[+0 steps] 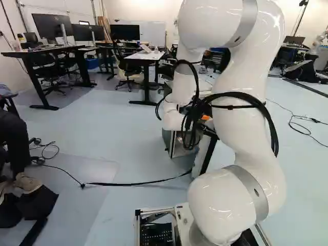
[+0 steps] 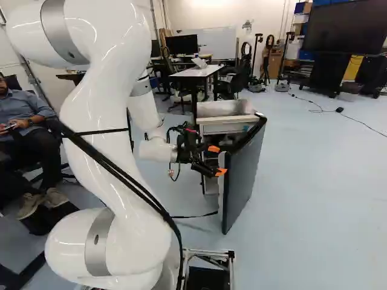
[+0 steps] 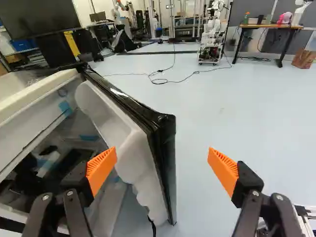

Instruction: Open the fridge door

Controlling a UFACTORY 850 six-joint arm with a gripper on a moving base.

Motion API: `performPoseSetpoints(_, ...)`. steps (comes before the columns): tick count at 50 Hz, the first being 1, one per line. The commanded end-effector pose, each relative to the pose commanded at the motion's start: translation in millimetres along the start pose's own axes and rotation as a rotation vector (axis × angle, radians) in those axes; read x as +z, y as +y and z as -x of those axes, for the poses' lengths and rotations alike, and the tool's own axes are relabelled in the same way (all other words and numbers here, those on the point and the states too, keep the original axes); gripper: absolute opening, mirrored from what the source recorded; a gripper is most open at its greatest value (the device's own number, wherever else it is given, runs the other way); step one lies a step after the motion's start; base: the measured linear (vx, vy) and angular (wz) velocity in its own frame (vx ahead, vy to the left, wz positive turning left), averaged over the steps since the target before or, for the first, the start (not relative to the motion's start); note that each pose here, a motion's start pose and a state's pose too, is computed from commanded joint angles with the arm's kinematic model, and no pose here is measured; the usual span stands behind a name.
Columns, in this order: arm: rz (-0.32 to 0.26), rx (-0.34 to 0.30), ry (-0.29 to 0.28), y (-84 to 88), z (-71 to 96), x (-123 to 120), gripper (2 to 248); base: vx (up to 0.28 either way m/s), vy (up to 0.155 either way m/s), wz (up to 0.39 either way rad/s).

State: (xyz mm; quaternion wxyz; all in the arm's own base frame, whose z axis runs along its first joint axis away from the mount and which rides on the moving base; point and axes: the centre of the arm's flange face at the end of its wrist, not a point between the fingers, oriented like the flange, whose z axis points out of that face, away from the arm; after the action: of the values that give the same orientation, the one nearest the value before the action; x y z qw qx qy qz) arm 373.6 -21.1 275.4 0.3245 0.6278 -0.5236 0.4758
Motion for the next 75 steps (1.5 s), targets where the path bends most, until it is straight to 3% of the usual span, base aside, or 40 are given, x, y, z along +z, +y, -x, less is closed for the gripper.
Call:
performPoseSetpoints(13,0.004,0.001,0.007,0.9,-0.6,0,247,0.000,0.000,0.000)
performPoseSetpoints(38,0.019,0.010,0.080,-1.0,-9.1,6,247,0.000,0.000,0.000)
performPoseSetpoints(56,0.075,0.044,0.116,-6.4,-19.5,29,247,0.000,0.000,0.000)
performPoseSetpoints(75,0.158,0.074,0.126,4.1,-31.4,59,247,0.000,0.000,0.000)
